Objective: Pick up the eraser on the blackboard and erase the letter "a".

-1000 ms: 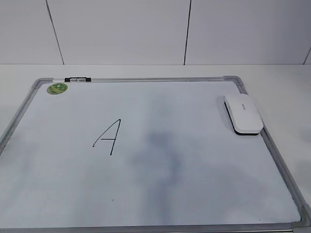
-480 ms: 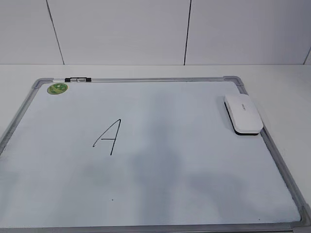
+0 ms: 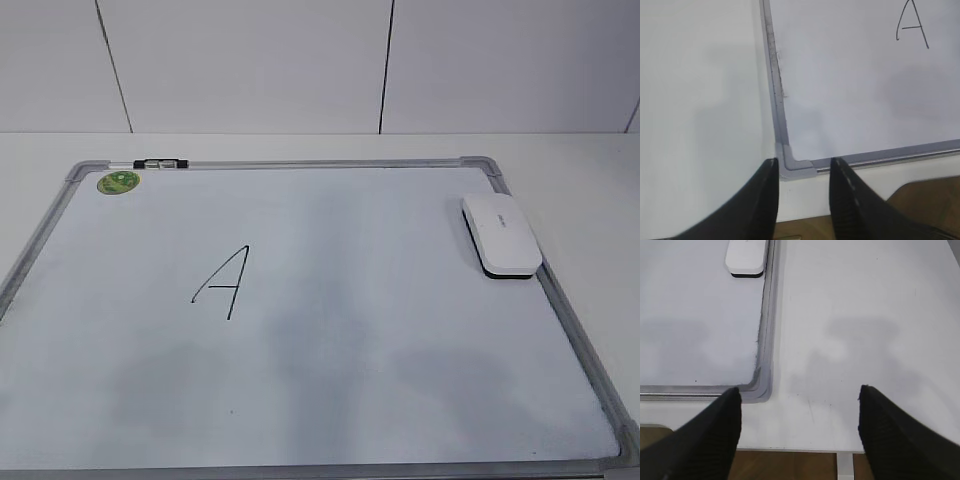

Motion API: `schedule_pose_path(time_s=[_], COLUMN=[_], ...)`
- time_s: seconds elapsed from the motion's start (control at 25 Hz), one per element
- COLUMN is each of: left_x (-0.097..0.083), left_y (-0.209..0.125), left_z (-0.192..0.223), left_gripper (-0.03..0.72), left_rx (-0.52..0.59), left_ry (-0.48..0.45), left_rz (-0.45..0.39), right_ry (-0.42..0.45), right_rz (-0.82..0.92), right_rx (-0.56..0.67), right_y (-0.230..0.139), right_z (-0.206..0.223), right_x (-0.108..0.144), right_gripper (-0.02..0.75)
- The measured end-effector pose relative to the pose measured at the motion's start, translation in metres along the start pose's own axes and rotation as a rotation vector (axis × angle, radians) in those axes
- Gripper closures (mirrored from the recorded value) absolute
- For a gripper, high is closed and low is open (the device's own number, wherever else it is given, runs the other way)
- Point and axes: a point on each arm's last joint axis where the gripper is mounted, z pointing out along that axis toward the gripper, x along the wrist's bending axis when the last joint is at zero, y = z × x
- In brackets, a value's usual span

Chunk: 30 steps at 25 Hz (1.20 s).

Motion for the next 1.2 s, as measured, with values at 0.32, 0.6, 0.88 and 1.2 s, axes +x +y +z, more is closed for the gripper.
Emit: schedule_pose_path(time_s=[0.32,0.6,0.88,1.2], left_x=[0.002,0.004,0.003,0.003], left_y=[-0.008,-0.029,-0.044,-0.044], left_z=[-0.005,-0.021,-0.036,-0.029], left_gripper=[0.452,0.452,0.452,0.452], left_rx=[0.02,-0.112,-0.239,-0.254], left_ry=[0.031,0.085,0.092,0.085], left_rz=[-0.006,-0.04,-0.048,-0.049], right_ry=[-0.001,-0.001,-0.001,-0.001], right_rz=[-0.001,-0.002,-0.002,-0.003], right_rx=[-0.003,-0.003,-0.003,-0.003], right_y=[0.0,0.0,0.0,0.0], right_z=[0.001,0.001,0.001,0.001], right_x=[0.0,0.0,0.0,0.0], right_gripper=[0.169,0.169,0.169,0.169])
